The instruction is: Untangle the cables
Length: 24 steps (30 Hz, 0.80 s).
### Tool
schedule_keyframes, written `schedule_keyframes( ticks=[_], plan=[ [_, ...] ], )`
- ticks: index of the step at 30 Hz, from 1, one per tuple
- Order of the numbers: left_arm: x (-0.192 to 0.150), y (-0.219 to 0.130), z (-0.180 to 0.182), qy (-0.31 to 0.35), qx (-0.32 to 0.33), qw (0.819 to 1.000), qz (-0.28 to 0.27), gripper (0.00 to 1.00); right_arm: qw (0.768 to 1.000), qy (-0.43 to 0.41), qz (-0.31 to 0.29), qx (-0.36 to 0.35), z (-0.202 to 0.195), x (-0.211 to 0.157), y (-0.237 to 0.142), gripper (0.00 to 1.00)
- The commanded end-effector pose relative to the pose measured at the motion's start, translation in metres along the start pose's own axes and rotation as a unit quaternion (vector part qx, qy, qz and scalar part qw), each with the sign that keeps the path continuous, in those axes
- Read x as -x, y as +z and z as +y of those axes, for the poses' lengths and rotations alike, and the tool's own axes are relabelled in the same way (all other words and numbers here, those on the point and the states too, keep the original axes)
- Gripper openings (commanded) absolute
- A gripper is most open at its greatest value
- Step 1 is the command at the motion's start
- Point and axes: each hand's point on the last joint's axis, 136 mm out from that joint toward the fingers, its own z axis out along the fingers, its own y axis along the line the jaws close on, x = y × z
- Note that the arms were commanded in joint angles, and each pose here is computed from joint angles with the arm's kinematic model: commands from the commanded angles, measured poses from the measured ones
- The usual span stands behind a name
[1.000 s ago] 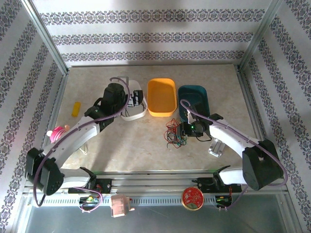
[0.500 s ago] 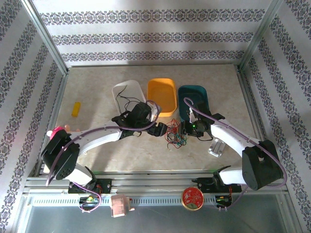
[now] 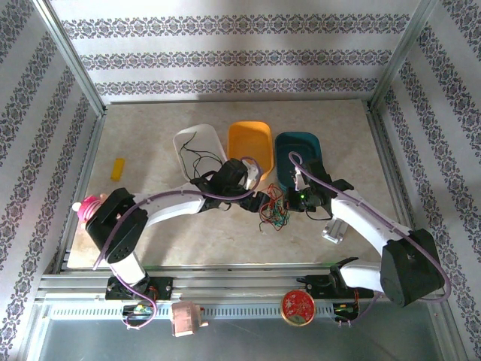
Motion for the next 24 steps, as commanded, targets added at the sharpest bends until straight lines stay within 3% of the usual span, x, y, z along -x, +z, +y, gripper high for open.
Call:
schedule_keyframes(
  ticks=[1, 4, 6, 8, 11, 14, 16, 24],
  plan=[
    [0.017, 0.013, -0.013, 0.009, -0.026, 0.999, -0.026, 0.82, 1.0, 0.0, 0.005, 0.023, 0.006, -0.005, -0.008, 0.0],
    [0.02, 0.026, -0.012, 0.002, -0.031, 0.999, -0.025, 0.79, 0.998, -0.01, 0.003, 0.058, 0.021, -0.004, -0.015, 0.0],
    [0.021, 0.033, -0.011, -0.004, -0.032, 0.999, -0.027, 0.7, 0.997, -0.017, 0.0, 0.079, 0.031, -0.004, -0.022, 0.0],
    [0.02, 0.04, -0.005, -0.011, -0.023, 0.999, -0.028, 0.55, 0.996, -0.02, -0.013, 0.092, 0.038, 0.0, -0.03, 0.0],
    [0.013, 0.048, 0.009, -0.022, 0.004, 1.0, -0.022, 0.24, 0.993, -0.028, -0.048, 0.105, 0.047, 0.01, -0.048, 0.0],
    [0.003, 0.049, 0.019, -0.029, 0.022, 0.999, -0.013, 0.05, 0.989, -0.037, -0.096, 0.108, 0.054, 0.023, -0.072, 0.0],
    [-0.005, 0.046, 0.025, -0.034, 0.03, 0.999, -0.007, 0.0, 0.984, -0.044, -0.142, 0.099, 0.056, 0.035, -0.092, 0.0],
    [-0.035, 0.031, 0.043, -0.043, 0.064, 0.997, 0.013, 0.0, 0.944, -0.066, -0.313, 0.083, 0.068, 0.072, -0.179, 0.0]
  ],
)
